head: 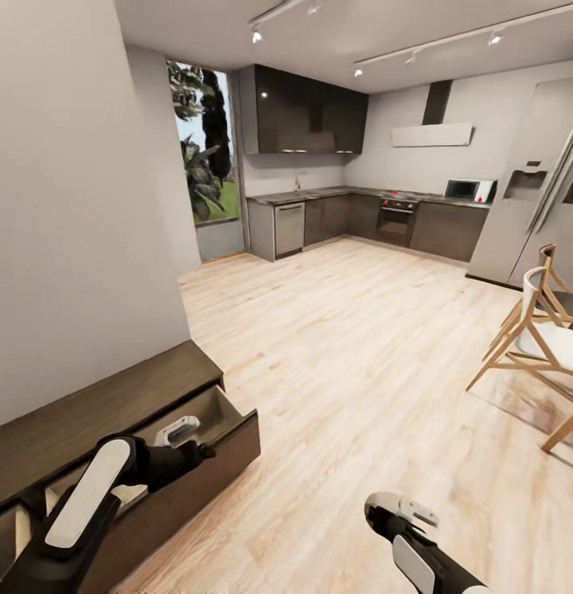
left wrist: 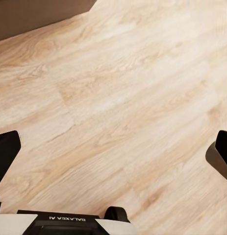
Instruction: Place each of the two pumpkins and all three candles from the living room inside a cabinet in the living room (use any cabinet), then make sure every cabinet is closed, and position the cauldron so it is next to a table in the living room.
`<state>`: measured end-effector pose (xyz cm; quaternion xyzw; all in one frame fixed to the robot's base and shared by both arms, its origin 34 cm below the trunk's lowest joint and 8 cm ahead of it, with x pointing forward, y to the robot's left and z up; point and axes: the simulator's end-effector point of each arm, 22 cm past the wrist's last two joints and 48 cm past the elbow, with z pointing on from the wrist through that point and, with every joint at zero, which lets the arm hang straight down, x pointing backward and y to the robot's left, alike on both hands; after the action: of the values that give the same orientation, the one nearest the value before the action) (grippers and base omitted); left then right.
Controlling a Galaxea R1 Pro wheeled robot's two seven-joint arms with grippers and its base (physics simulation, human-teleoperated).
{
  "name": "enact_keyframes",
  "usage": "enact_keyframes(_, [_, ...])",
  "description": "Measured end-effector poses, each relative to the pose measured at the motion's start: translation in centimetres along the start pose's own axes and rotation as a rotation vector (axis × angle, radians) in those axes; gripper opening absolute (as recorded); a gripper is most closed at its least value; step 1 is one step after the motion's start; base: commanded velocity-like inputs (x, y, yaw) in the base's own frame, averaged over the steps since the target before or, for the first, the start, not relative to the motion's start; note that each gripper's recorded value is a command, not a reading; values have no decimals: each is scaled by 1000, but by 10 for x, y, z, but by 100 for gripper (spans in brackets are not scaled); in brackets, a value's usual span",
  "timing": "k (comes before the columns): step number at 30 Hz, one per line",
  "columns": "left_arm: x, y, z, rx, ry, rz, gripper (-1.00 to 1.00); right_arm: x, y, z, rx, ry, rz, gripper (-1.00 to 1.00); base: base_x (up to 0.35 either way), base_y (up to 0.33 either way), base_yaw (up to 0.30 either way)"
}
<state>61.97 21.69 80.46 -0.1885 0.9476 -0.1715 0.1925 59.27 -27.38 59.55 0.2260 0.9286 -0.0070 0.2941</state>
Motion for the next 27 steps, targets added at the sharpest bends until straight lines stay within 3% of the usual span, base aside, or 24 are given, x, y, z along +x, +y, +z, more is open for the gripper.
enact_keyframes(16, [-4,-6,-13,2,1,-1,100,-8,2,-13,-1,-1,-13,-100,1,0,291])
enact_keyframes(27, [-4,-6,-13,2,1,-1,100,-7,2,-13,-1,-1,-21,-100,183,-66,291])
